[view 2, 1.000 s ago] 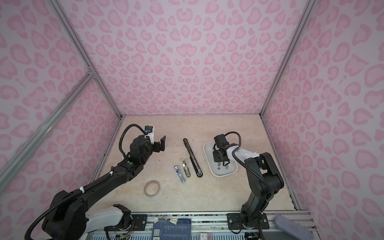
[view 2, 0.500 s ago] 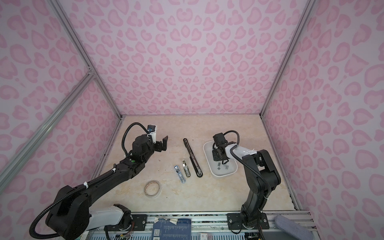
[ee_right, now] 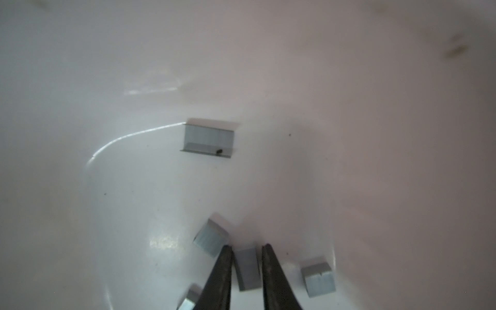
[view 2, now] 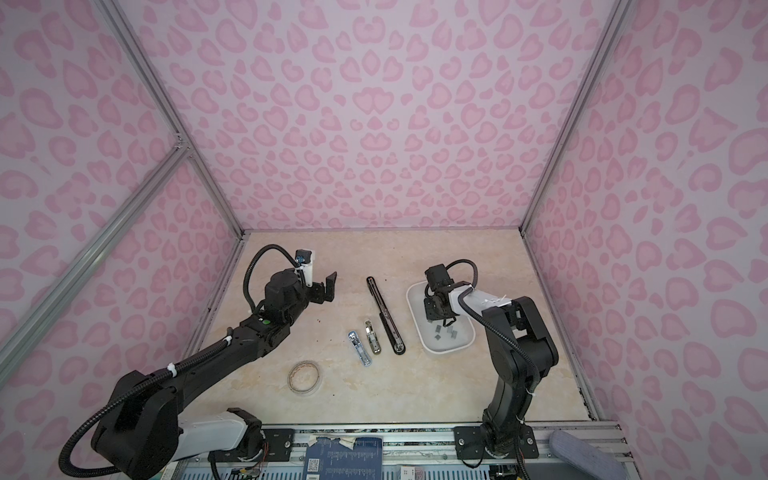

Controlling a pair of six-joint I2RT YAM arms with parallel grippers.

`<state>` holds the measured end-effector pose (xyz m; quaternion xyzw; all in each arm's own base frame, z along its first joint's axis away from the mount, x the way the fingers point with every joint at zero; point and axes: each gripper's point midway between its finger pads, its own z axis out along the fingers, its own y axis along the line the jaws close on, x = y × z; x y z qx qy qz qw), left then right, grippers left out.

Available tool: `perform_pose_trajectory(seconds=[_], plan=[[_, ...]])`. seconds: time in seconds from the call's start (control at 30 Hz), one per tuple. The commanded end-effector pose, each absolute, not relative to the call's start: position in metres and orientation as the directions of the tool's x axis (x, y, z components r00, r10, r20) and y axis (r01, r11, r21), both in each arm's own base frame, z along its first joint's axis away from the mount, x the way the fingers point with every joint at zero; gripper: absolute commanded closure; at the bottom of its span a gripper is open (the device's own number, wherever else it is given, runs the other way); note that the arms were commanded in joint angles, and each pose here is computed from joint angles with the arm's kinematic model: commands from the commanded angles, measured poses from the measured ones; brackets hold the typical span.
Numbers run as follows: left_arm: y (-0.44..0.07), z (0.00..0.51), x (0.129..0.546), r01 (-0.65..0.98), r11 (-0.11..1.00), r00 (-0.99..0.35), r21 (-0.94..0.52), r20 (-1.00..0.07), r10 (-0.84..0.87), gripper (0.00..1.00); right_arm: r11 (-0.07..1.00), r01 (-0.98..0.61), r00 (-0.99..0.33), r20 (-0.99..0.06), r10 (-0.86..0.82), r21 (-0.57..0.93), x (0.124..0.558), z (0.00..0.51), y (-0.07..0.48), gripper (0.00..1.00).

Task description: Load the staples into the stapler

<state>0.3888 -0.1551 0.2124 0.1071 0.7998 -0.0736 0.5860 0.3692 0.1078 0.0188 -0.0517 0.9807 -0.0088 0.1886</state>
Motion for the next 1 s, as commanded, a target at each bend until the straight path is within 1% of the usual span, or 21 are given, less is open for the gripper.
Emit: perform_pose_trajectory(seconds=[0.0,0.07,0.2,0.57,0.73,0.8,0.9,0.97], plan=[[-0.157,0.225,0.391,0.264,0.965,-0.261,-0.004,-0.963,0.068,0.02,0.994,-0.100,-0.943,-0.315,-0.108,-0.041,0.358,0.009,0.106,0.77],[-0.157,0.225,0.390,0.263,0.965,-0.262,-0.005,-0.963,0.066,0.02,0.994,-0.100,-0.944,-0.313,-0.108,-0.040,0.358,0.009,0.106,0.78],[-0.156,0.225,0.389,0.262,0.965,-0.261,-0.005,-0.963,0.066,0.02,0.994,-0.098,-0.944,-0.312,-0.106,-0.039,0.357,0.008,0.105,0.84],[-0.148,0.224,0.375,0.247,0.969,-0.271,-0.031,-0.962,0.038,0.02,0.995,-0.092,-0.944,-0.314,-0.101,-0.044,0.357,0.008,0.104,0.85],[-0.121,0.217,0.353,0.152,0.986,-0.277,-0.064,-0.961,-0.020,0.02,0.996,-0.078,-0.932,-0.351,-0.089,-0.047,0.357,0.017,0.103,0.85],[-0.106,0.213,0.343,0.096,0.993,-0.269,-0.070,-0.962,-0.042,0.04,0.997,-0.071,-0.924,-0.375,-0.080,-0.037,0.359,0.022,0.104,0.85],[-0.089,0.213,0.336,0.019,0.996,-0.264,-0.085,-0.961,-0.077,0.04,0.997,-0.055,-0.912,-0.405,-0.069,-0.046,0.360,0.032,0.101,0.86],[-0.084,0.210,0.334,0.012,0.994,-0.280,-0.106,-0.955,-0.098,0.04,0.998,-0.044,-0.901,-0.431,-0.060,-0.048,0.361,0.039,0.099,0.87]])
